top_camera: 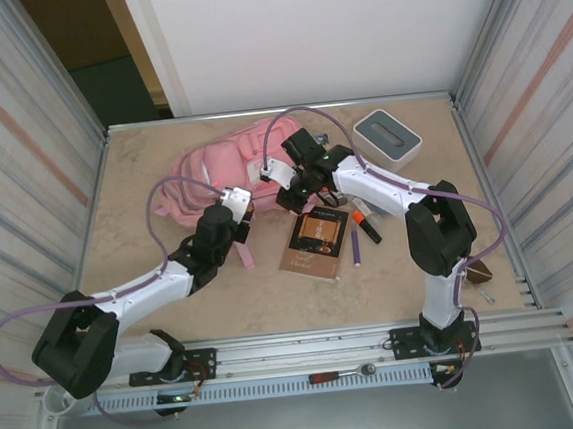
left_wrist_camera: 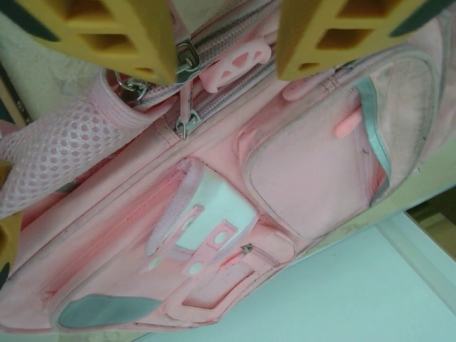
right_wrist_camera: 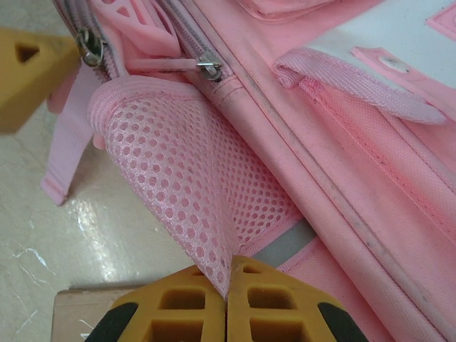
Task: Pack the student bag
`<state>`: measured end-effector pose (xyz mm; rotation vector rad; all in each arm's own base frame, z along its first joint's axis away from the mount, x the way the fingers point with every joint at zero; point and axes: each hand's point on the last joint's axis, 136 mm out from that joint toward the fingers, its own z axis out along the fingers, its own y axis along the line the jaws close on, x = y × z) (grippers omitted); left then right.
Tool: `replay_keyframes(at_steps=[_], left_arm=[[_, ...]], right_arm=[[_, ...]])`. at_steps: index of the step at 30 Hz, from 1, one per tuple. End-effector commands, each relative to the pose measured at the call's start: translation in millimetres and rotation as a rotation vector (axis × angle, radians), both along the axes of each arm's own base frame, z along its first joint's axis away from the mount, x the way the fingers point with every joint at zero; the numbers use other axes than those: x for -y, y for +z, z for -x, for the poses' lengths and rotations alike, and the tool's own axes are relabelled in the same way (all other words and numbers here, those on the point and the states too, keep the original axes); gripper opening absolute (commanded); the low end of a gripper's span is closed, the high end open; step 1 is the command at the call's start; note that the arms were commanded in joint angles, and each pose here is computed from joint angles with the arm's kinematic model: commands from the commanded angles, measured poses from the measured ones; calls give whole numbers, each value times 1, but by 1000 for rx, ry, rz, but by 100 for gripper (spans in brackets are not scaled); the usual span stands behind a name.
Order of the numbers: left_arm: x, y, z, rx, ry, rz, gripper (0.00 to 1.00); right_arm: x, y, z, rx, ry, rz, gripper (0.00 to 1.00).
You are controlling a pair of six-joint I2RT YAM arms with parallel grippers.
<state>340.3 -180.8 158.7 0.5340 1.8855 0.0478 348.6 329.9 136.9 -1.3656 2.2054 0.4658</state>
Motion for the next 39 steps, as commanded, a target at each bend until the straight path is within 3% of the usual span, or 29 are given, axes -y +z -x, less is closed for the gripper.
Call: replay_keyframes(at_steps=[1,8,12,13,17,19,25,29,35,39], left_arm=[[-1,7,-5,12,14,-13,32],[-2,-2,-1,-32,-9,41,19],[-5,-5,3,-64,-27,111,17],[-4,-5,6,-69,-34,119,19],[-8,-10,16,-88,-30,147,43],[-12,-8,23,-87,-20,172,50],[-17,-3,40,-81,33,170,63],[-11,-10,43,-112,20,196,66],[5,-21,40,-288,-117,469,61],[11,-26,41,-354,-189,534,61]], right_arm=[[-4,12,1,-15,-2,-25,0],[-3,12,-1,-11,-13,-24,0],[-2,12,-3,-12,-28,-26,0],[-1,13,-4,-16,-33,-33,0],[-3,22,-1,-45,-42,-79,0],[-4,27,1,-51,-47,-92,0],[-5,32,1,-69,-60,-111,0],[-6,30,0,-74,-63,-109,0],[-5,27,0,-74,-64,-102,0],[-5,26,-2,-72,-67,-98,0]])
